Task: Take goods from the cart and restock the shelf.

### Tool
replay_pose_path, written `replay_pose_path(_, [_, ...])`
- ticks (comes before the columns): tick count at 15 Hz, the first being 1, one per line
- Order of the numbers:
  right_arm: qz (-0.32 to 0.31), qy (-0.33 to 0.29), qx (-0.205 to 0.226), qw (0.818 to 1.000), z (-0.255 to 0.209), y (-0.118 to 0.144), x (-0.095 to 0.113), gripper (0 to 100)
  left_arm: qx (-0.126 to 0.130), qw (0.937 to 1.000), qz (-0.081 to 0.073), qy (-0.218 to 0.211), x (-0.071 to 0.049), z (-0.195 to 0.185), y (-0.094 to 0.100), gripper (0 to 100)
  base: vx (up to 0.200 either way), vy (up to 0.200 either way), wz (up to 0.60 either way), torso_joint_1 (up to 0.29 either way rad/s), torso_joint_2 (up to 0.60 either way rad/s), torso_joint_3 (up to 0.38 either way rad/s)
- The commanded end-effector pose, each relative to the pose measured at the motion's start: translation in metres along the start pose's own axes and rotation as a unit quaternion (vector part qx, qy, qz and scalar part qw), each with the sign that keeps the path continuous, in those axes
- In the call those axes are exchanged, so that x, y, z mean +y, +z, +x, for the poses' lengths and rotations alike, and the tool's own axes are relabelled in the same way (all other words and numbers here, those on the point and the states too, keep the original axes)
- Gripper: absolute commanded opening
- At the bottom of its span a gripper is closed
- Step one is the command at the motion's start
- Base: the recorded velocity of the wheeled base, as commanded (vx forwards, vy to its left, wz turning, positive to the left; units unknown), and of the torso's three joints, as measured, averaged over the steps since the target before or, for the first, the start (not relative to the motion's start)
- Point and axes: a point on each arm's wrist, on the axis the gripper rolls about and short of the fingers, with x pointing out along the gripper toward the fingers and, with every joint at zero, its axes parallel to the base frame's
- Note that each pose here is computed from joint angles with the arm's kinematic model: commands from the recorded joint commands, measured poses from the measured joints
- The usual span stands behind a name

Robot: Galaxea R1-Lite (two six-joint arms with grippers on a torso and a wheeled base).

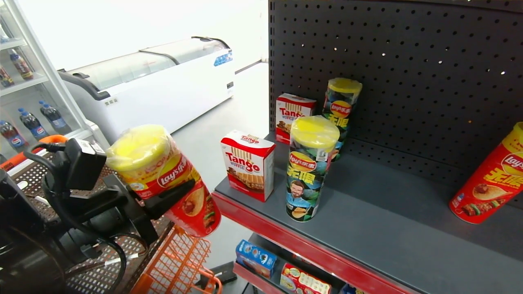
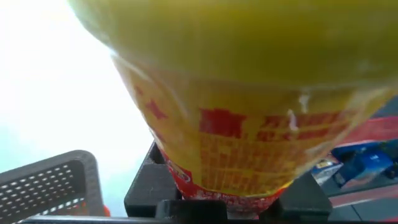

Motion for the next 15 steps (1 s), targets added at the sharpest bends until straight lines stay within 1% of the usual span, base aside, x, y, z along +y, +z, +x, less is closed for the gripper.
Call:
replay_pose_path(1, [0.000,0.000,0.000,1.000,0.000,0.000,0.000,100,-0.001,0.9999,0.000,-0.015,-0.006,0.001,0.000,0,0.000,0.000,0.00,0.000,0.00,0.000])
replay_pose_path(3, [0.000,0.000,0.000,1.000,0.000,0.000,0.000,100,0.005,0.9995,-0.004,-0.030,-0.010,0.000,-0.002,0,0.000,0.000,0.00,0.000,0.00,0.000])
replay_pose_path(4, [0.000,0.000,0.000,1.000,0.000,0.000,0.000,100,0.005,0.9988,-0.004,-0.049,-0.013,-0.007,0.001,0,0.000,0.000,0.00,0.000,0.00,0.000])
replay_pose_path(6, [-0.001,0.001,0.000,1.000,0.000,0.000,0.000,100,0.022,0.9975,-0.011,-0.067,-0.018,-0.016,0.004,0,0.000,0.000,0.00,0.000,0.00,0.000])
replay_pose_path(7, [-0.001,0.000,0.000,1.000,0.000,0.000,0.000,100,0.025,0.9966,-0.013,-0.077,-0.022,-0.019,0.006,0,0.000,0.000,0.00,0.000,0.00,0.000])
replay_pose_path(8, [-0.001,0.001,0.000,1.000,0.000,0.000,0.000,100,0.027,0.9956,-0.014,-0.088,-0.027,-0.023,0.007,0,0.000,0.000,0.00,0.000,0.00,0.000])
replay_pose_path(11, [0.000,0.001,0.000,1.000,0.000,0.000,0.000,100,0.020,0.9912,-0.013,-0.130,-0.039,-0.026,0.013,0,0.000,0.000,0.00,0.000,0.00,0.000])
replay_pose_path(14, [-0.001,0.000,0.000,1.000,0.000,0.000,0.000,100,0.019,0.9874,-0.013,-0.157,-0.047,-0.027,0.013,0,0.000,0.000,0.00,0.000,0.00,0.000])
replay_pose_path(15, [0.000,0.000,0.000,1.000,0.000,0.000,0.000,100,0.025,0.9852,-0.016,-0.169,-0.049,-0.027,0.012,0,0.000,0.000,0.00,0.000,0.00,0.000])
